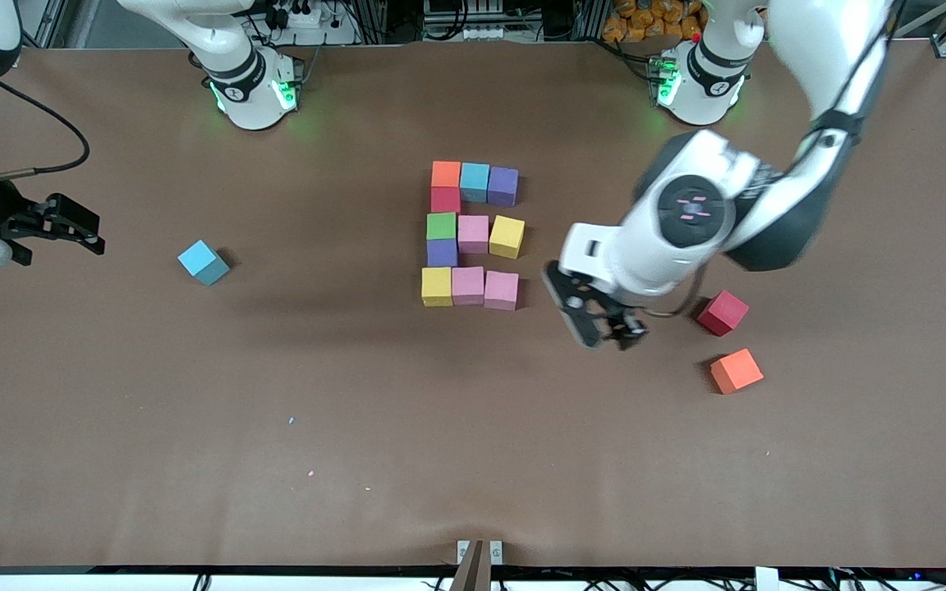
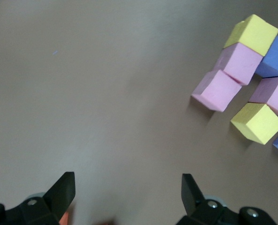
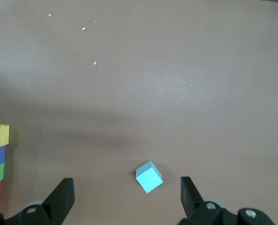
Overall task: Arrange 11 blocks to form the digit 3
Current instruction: 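Raise and withdraw the left gripper away from the figure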
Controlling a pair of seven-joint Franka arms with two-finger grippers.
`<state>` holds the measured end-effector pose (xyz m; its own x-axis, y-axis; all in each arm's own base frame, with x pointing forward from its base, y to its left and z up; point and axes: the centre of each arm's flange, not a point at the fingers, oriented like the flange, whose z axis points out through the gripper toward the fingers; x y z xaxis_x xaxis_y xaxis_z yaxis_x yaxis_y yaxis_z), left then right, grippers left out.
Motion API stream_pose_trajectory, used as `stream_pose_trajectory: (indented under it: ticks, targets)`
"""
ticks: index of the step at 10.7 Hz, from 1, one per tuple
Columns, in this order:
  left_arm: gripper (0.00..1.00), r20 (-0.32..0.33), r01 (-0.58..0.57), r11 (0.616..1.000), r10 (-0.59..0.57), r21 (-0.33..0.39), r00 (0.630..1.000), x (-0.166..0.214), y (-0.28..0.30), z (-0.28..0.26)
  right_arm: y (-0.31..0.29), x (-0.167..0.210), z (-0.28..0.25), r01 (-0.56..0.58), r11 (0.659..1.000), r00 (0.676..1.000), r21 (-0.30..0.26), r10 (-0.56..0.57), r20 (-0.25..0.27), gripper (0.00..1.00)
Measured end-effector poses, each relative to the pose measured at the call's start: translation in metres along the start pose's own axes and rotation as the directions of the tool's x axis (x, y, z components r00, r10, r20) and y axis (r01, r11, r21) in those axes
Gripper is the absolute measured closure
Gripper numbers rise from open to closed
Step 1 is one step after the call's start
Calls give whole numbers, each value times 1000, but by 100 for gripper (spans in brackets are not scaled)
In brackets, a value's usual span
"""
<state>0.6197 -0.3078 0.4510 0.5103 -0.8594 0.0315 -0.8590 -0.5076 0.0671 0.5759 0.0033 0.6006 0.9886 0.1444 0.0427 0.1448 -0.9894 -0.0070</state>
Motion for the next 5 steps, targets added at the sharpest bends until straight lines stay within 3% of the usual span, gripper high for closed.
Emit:
stream_pose_trajectory:
  ticks: [3, 5]
  targets:
    - [0, -3, 177, 984, -177, 23, 984, -37, -36, -51, 0, 0, 0, 0, 1000, 1000, 0, 0, 0, 0]
    - [0, -21, 307, 950, -306, 52, 952, -55, -41, -84, 0, 0, 0, 0, 1000, 1000, 0, 0, 0, 0]
